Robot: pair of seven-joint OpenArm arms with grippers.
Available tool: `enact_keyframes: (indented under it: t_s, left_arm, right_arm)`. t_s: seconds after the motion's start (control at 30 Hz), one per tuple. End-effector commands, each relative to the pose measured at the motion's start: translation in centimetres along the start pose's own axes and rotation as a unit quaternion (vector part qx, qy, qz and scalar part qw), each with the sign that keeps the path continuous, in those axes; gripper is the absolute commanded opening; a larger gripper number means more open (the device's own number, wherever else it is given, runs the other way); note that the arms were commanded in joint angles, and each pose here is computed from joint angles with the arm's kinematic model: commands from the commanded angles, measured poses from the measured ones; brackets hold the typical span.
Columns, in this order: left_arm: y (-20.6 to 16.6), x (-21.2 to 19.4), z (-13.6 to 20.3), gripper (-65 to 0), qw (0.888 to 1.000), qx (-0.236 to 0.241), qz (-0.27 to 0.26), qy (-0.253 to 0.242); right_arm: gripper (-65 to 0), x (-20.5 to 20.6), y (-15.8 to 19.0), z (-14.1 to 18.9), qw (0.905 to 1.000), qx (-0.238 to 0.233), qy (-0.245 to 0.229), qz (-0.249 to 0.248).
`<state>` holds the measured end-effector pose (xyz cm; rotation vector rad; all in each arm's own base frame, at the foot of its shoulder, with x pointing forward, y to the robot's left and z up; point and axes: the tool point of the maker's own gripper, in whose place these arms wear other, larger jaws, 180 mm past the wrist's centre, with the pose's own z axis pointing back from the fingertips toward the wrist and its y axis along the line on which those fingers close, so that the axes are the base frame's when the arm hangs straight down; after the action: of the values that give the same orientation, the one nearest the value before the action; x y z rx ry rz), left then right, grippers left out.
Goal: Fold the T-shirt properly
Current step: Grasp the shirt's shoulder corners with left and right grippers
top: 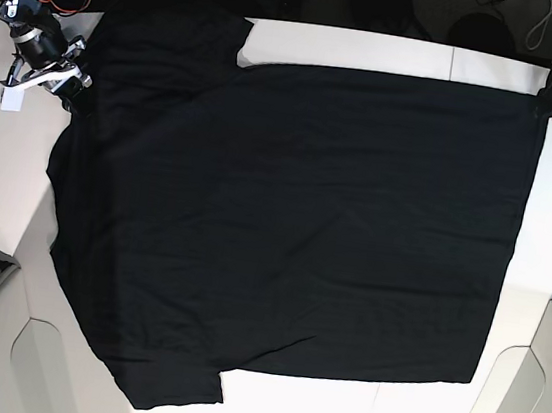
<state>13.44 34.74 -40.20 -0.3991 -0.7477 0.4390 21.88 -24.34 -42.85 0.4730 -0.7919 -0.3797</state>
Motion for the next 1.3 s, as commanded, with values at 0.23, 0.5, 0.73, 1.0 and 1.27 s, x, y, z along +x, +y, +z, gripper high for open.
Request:
enact_keyframes:
  t_s: [0.23,0.5,0.73,1.0,1.27]
  left_arm:
    - [-1.0,2.6,-0.4,-35.5,0.999,-0.019,-0.014,-0.032]
    - [0.7,2.7,-0.9,-35.5,0.997,0.035,-0.06,-0.017]
    - [0.4,1.9,-1.0,-35.5,0.998,0.026,-0.052,0.001]
    - [-1.5,-1.9,-2.9,-35.7,0.996,-0.002,-0.061,0.069]
    - [-0.7,-0.3,-2.2,-49.0,0.997,0.008,-0.059,0.048]
  right_arm:
    - [-65.0,0.8,0.0,0.3,0.9999,0.0,-0.006,0.011]
    - [-65.0,0.8,-0.1,0.3,0.9999,0.0,-0.006,0.011]
    - [-65.0,0.8,-0.1,0.3,0.9999,0.0,-0.006,0.011]
    - [-65.0,0.8,0.0,0.3,0.9999,0.0,-0.006,0.011]
    - [-65.0,0.6,-0.2,0.3,0.9998,-0.005,0.0,0.018]
